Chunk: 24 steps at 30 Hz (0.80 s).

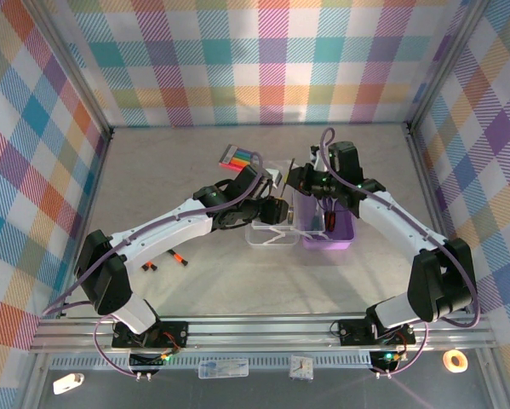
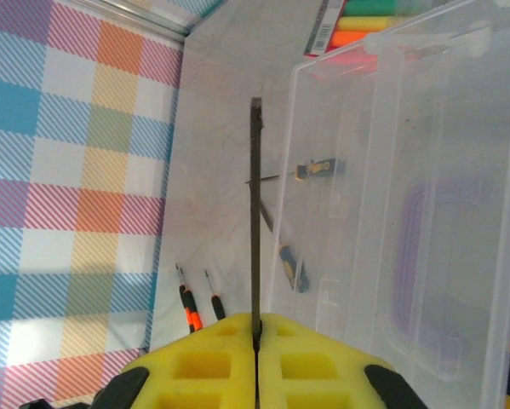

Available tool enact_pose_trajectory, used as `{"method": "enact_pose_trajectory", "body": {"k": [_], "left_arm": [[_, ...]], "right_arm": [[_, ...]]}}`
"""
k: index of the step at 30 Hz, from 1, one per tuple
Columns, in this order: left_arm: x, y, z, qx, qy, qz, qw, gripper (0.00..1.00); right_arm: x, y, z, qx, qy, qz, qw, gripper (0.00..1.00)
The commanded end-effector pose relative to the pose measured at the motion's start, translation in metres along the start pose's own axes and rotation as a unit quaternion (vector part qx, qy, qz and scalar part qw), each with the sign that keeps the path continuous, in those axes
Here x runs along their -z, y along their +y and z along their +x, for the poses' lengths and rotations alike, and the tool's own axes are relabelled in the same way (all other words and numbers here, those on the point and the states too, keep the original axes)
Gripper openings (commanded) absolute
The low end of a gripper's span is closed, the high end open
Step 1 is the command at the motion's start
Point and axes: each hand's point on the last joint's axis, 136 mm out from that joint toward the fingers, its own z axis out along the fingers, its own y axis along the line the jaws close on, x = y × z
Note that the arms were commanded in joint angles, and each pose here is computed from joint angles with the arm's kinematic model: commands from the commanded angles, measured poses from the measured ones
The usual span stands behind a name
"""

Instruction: Pack the tool kit

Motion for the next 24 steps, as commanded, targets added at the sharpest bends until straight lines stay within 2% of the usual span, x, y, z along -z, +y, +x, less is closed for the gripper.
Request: {"method": "enact_pose_trajectory", "body": {"k": [1,3,6,11,15,24], "left_arm": [[0.016,-0.012,-0.015,-0.013,-0.027,0.006,1.000,0.60],[0.027,-0.010,-0.020,-0.022,-0.043,-0.002,0.999,0.68],[0.045,0.009,-0.027,-0.036,-0.072,-0.052,0.995,0.76],[0.069,0.037,-0.026,-0.048,-0.094,-0.119,0.987,0.78],[0.082,0.065,-0.023,-0.031,-0.107,-0.175,0.978,0.82],[0.078,0.112,-0.006,0.025,-0.083,-0.239,0.967,0.82]], "right_arm": [[0.003,0.008,-0.009,0.033,-0.010,0.011,0.999,0.07],[0.004,0.007,-0.013,0.051,-0.005,0.030,0.998,0.07],[0.008,-0.002,-0.024,0.080,-0.012,0.069,0.994,0.08],[0.019,-0.022,-0.041,0.084,-0.020,0.103,0.991,0.08],[0.031,-0.041,-0.050,0.080,-0.026,0.130,0.988,0.08],[0.010,-0.092,-0.031,0.066,0.044,0.179,0.981,0.08]]}}
